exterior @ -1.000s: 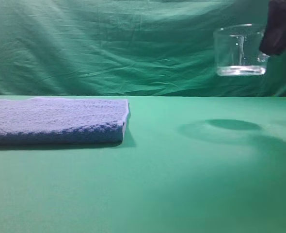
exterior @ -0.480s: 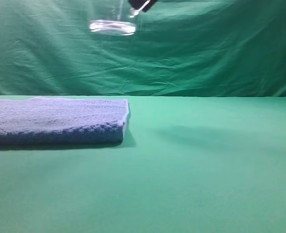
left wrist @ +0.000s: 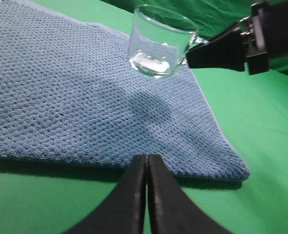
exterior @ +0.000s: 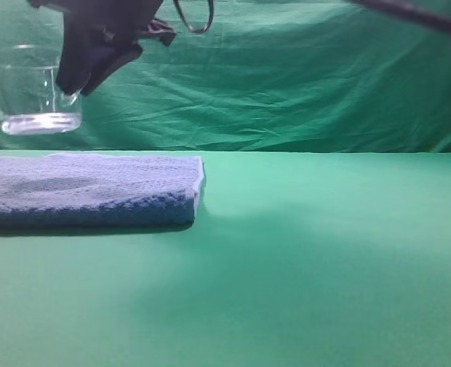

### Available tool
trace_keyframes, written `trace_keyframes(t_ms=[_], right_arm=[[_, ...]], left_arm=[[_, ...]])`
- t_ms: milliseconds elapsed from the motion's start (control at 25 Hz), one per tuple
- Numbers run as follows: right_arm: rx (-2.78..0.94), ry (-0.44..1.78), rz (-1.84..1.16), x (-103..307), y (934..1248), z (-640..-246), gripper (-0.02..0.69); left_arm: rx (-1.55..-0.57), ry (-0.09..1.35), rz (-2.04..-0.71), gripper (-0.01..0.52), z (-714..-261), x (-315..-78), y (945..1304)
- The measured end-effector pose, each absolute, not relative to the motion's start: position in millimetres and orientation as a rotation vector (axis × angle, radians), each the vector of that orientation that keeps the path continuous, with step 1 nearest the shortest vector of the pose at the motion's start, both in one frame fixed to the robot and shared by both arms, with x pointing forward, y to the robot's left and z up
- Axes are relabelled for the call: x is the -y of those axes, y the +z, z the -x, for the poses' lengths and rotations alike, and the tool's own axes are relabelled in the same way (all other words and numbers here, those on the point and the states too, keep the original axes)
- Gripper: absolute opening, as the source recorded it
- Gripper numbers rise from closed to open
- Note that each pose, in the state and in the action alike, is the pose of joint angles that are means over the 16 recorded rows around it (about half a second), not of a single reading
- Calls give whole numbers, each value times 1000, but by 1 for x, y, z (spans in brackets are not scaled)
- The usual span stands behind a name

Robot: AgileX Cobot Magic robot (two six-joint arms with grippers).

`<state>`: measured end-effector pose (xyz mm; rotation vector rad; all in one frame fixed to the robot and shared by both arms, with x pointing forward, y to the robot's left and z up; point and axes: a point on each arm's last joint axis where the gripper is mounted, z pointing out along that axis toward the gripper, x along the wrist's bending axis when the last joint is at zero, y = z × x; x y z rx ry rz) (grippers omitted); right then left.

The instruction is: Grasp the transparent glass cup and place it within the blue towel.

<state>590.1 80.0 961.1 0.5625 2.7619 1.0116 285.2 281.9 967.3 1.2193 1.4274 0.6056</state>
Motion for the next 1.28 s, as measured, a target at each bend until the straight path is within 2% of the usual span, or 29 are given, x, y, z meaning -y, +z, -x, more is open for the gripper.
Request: trace_keyframes(t_ms=[240,320,400,520,800,920,1040,1280], right_arm=[[-2746,1031,-593,-81,967,-591,437],[-2736,1047,-617,-78,979,-591,468],[-2727,1064,-652,-72,994,-590,468],[-2717,1084,-724,-61,1020,-588,409],[-2694,1049,-903,-18,1087,-575,140],[-2682,1000,-972,3,1110,-565,48],[-2660,952,-1020,24,1127,-552,8],[-2583,904,-1045,67,1146,-513,0]], left_arm=[[-1427,606,-1219,0,-285,-282,967],[-1427,606,-1219,0,-285,-282,967],[-1427,606,-1219,0,-285,-282,967],[-1427,606,-1219,0,-285,-282,967],[-1427,606,-1219,0,-285,-282,967],[-1427,606,-1219,0,-285,-282,967],[-1427,606,-1219,0,-285,-282,967],[-1427,606,-1219,0,-285,-282,967]])
